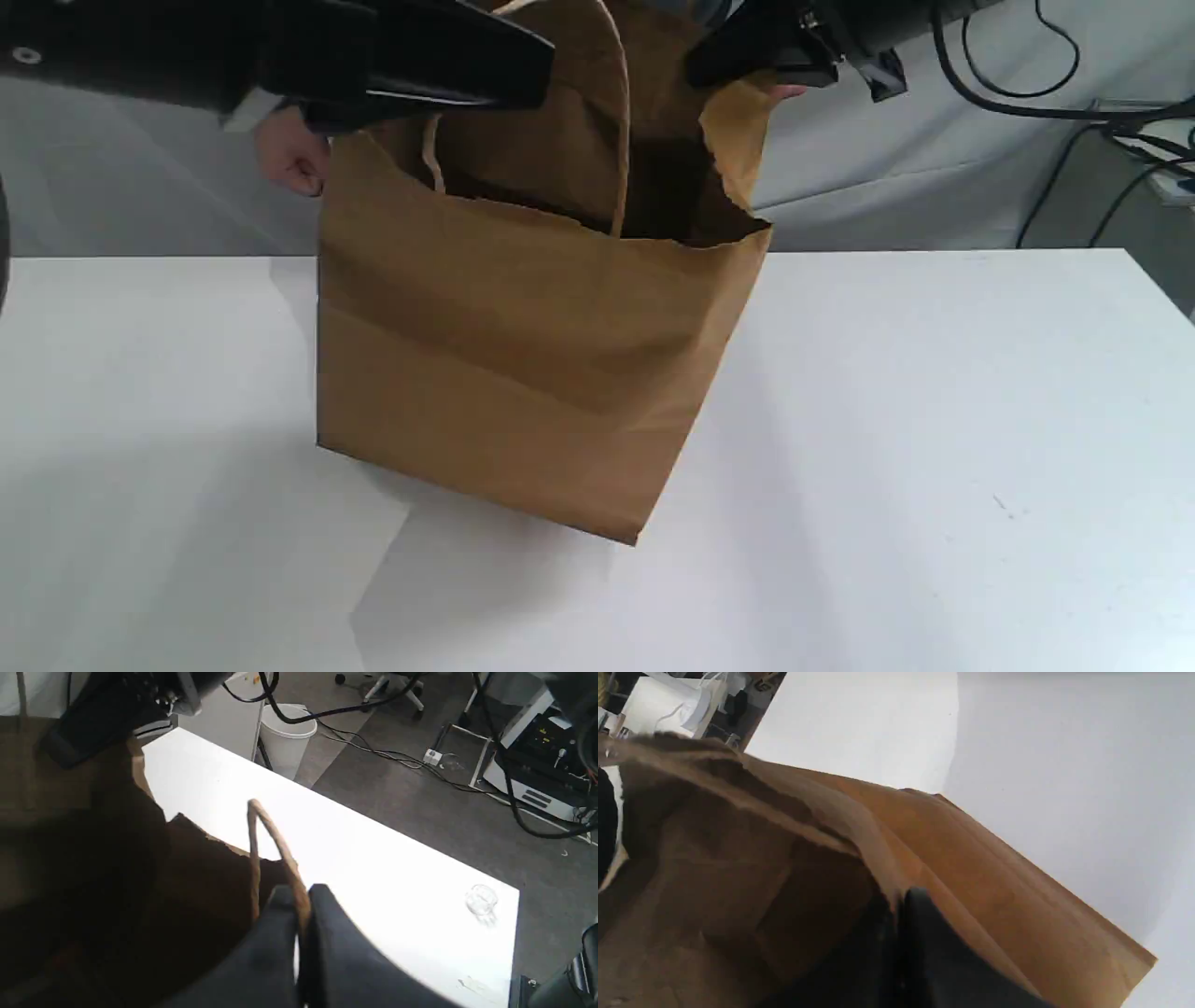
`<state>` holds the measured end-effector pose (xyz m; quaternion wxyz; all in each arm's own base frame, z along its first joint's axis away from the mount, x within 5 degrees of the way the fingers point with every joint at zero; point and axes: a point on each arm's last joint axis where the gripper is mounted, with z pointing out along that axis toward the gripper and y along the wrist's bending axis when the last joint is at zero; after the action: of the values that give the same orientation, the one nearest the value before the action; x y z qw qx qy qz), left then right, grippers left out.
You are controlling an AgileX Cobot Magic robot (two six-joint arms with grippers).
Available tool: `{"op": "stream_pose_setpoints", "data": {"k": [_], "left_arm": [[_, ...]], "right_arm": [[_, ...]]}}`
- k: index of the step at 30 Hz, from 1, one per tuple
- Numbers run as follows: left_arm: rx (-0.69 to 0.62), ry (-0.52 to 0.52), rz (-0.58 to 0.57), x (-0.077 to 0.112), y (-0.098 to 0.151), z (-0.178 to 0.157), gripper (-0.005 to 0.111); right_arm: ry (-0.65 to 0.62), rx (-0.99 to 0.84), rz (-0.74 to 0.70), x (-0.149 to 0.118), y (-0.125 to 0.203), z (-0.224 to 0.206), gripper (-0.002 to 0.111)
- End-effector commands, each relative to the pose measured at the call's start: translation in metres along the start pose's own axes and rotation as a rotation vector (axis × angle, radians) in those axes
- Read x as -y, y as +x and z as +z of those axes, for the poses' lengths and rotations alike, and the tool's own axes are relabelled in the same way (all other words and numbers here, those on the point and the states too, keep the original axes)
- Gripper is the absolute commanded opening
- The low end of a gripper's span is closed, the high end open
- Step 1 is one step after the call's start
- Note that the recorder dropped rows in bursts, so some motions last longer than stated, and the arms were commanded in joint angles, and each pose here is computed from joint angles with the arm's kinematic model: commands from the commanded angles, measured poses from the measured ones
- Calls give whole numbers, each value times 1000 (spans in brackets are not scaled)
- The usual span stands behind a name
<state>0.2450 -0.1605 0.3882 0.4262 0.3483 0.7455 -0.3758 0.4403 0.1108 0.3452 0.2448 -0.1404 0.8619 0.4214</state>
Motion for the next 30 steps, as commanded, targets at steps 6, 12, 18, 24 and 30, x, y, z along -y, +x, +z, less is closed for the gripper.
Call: {"op": "stream_pose_setpoints", "data": {"k": [6,12,18,24,30], "left_arm": [[86,-100,-121,-10,32,4,0],[181,-70,-207,-8,31,3,0],[223,-149,-239,-16,28,2,0],[227,-176,-319,-30,31,0,0],[219,-198,-385,-49,37,-1,0]], "right_arm": [[2,-20,-59,-23,3,5,0],[-11,-24,-62,-27,4,9,0],[-9,-26,-42,-27,4,9,0],[15,-34,-29,-24,4,9,0],[84,-56,-28,-18,6,9,0]]}}
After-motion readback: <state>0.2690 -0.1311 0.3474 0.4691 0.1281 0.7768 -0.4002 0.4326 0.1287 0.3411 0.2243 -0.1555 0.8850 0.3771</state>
